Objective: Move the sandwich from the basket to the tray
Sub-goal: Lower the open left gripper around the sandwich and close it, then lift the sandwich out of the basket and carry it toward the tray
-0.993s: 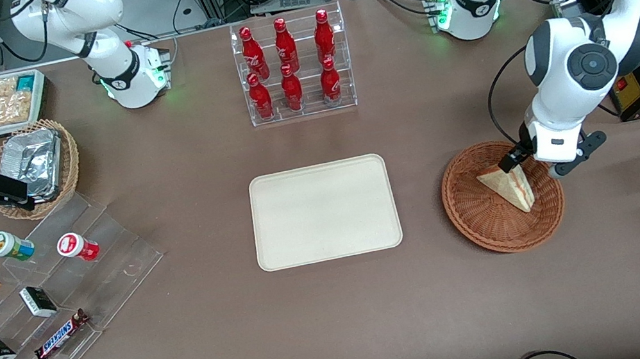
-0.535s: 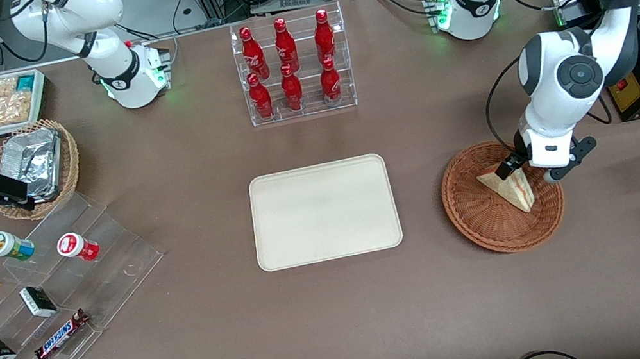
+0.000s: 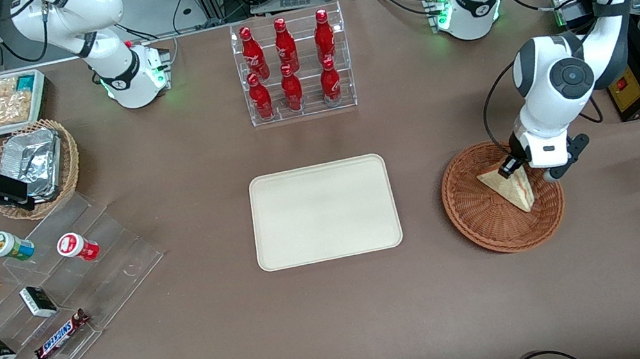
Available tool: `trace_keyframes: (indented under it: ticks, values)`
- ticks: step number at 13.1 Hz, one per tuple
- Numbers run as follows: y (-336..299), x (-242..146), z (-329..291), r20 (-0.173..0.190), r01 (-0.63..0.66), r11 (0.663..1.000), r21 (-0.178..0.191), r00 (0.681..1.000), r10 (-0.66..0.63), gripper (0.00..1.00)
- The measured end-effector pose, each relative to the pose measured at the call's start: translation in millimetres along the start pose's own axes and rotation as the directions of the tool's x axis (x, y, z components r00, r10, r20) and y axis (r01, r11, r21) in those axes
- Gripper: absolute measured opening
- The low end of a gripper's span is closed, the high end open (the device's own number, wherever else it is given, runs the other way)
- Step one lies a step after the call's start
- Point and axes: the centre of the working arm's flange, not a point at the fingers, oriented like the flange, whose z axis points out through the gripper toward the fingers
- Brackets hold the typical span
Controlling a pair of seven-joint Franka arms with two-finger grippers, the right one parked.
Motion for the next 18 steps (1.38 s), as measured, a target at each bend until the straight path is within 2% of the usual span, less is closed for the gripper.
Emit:
trace_keyframes:
  ticks: [2, 3, 4, 6, 8, 10, 13, 16, 18]
  values:
    - [1, 0, -3, -0.007, -0.008, 1.0, 0.0, 1.0, 0.008, 0.24]
    - [3, -1, -6, -0.012, -0.03, 0.999, 0.013, 0.999, 0.03, 0.22]
    - [6, -3, -10, -0.014, -0.069, 0.997, 0.043, 0.997, 0.069, 0.19]
    - [19, -9, -30, 0.008, -0.165, 0.979, 0.117, 0.986, 0.165, 0.16]
    - [37, -12, -61, 0.039, -0.26, 0.952, 0.159, 0.966, 0.257, 0.13]
    - [56, -19, -86, 0.05, -0.338, 0.926, 0.168, 0.941, 0.334, 0.13]
    - [81, -48, -95, 0.048, -0.417, 0.895, 0.156, 0.908, 0.415, 0.13]
    - [104, -83, -96, 0.03, -0.506, 0.845, 0.173, 0.86, 0.509, 0.13]
    - [119, -107, -94, 0.024, -0.52, 0.837, 0.173, 0.851, 0.524, 0.13]
